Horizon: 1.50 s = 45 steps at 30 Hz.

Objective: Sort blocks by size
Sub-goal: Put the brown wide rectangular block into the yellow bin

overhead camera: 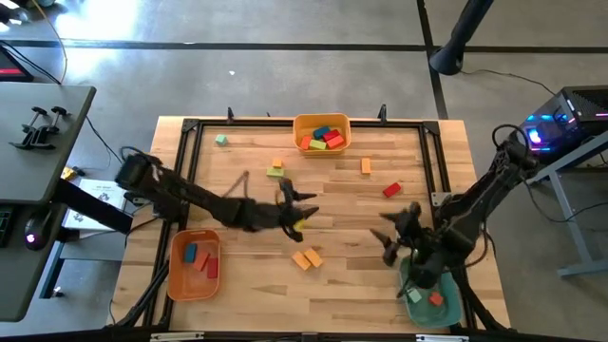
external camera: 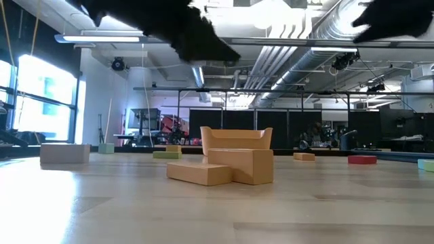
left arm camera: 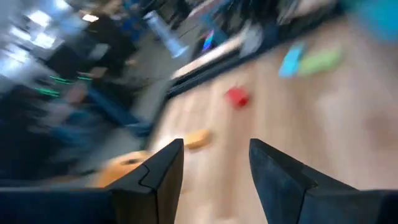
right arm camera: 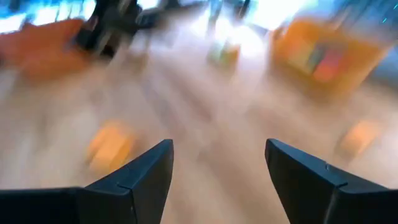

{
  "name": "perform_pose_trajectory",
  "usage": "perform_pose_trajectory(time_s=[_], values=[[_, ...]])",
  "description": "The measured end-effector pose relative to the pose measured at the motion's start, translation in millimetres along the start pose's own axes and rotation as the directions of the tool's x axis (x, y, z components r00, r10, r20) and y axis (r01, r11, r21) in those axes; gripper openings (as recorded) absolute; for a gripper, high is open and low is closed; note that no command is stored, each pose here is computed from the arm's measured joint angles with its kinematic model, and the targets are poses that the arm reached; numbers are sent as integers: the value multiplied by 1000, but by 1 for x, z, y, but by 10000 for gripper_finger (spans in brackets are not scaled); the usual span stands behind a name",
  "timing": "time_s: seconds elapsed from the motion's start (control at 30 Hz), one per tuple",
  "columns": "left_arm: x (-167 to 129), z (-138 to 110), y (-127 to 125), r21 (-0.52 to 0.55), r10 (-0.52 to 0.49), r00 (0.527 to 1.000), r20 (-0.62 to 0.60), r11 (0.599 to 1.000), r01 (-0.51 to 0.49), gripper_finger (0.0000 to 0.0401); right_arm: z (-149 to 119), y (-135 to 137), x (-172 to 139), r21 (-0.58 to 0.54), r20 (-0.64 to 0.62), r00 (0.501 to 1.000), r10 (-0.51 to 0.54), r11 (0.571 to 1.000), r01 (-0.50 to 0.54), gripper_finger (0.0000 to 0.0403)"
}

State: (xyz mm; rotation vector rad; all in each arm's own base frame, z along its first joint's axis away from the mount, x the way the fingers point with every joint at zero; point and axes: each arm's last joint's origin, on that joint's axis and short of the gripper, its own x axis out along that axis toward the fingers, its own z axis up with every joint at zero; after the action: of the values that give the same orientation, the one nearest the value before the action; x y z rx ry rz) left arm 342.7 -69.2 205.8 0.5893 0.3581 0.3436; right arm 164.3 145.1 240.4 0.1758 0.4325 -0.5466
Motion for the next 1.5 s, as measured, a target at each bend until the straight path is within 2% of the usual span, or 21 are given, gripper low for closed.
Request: perform_pose_trajectory(time_s=[0.03,0.1,0.17,0.23,0.27,0.33,0.4,0.47,0.53,0.6,0.67,0.83,0.93,1.0,1.03,1.17,1.27,1.37,1.5], values=[[-2,-5,8,-90,-40,999,20,995,42,165,4,-1,5,-31,44,999,-30,999,32,251],[-3,-17,24,-282,-77,997,-3,957,73,161,11,-1,16,-87,39,998,-59,994,62,252],[-1,-35,38,-444,-53,990,-134,896,-12,159,19,0,33,-131,-62,998,-30,991,21,252],[-2,-52,52,-519,-36,953,-301,844,-132,158,25,2,53,-164,-226,971,83,979,-122,252],[-3,-57,59,-521,-44,925,-377,836,-173,158,27,3,62,-177,-291,945,146,963,-203,252],[-7,-66,73,-465,-78,835,-545,857,-224,158,30,5,75,-220,-367,898,241,916,-336,252],[-13,-68,88,-407,-91,724,-684,871,-275,158,32,5,85,-269,-379,886,269,883,-383,252],[-19,-67,103,-360,-85,637,-766,878,-316,158,35,2,94,-313,-353,904,239,881,-356,252],[-23,-69,113,-315,-81,567,-820,890,-330,158,38,-1,100,-333,-311,931,191,896,-295,252],[-26,-74,118,-301,-100,521,-848,899,-318,160,39,-3,105,-339,-281,949,144,910,-239,252],[-32,-78,120,-310,-161,458,-874,911,-271,165,38,-4,109,-339,-273,955,113,918,-205,252],[-70,-80,127,-287,-226,228,-947,914,-287,180,28,0,118,-380,-308,948,87,902,-206,252],[-95,-73,127,-309,-279,142,-950,905,-292,182,22,2,123,-407,-325,943,71,889,-208,252],[-108,-65,122,-339,-309,150,-939,903,-264,182,19,3,126,-423,-335,940,62,882,-209,252],[-114,-62,118,-355,-320,174,-931,906,-230,182,18,4,126,-430,-339,939,60,878,-211,252],[-132,-57,91,-362,-350,285,-892,932,12,182,14,7,124,-440,-343,937,70,869,-226,252],[-139,-59,71,-371,-381,341,-859,923,98,182,13,11,119,-443,-342,936,86,863,-241,252],[-136,-67,55,-412,-424,375,-825,904,115,183,11,14,116,-448,-340,935,101,857,-255,252],[-127,-81,48,-492,-448,401,-799,870,-8,200,11,17,114,-446,-335,935,114,855,-264,252]])
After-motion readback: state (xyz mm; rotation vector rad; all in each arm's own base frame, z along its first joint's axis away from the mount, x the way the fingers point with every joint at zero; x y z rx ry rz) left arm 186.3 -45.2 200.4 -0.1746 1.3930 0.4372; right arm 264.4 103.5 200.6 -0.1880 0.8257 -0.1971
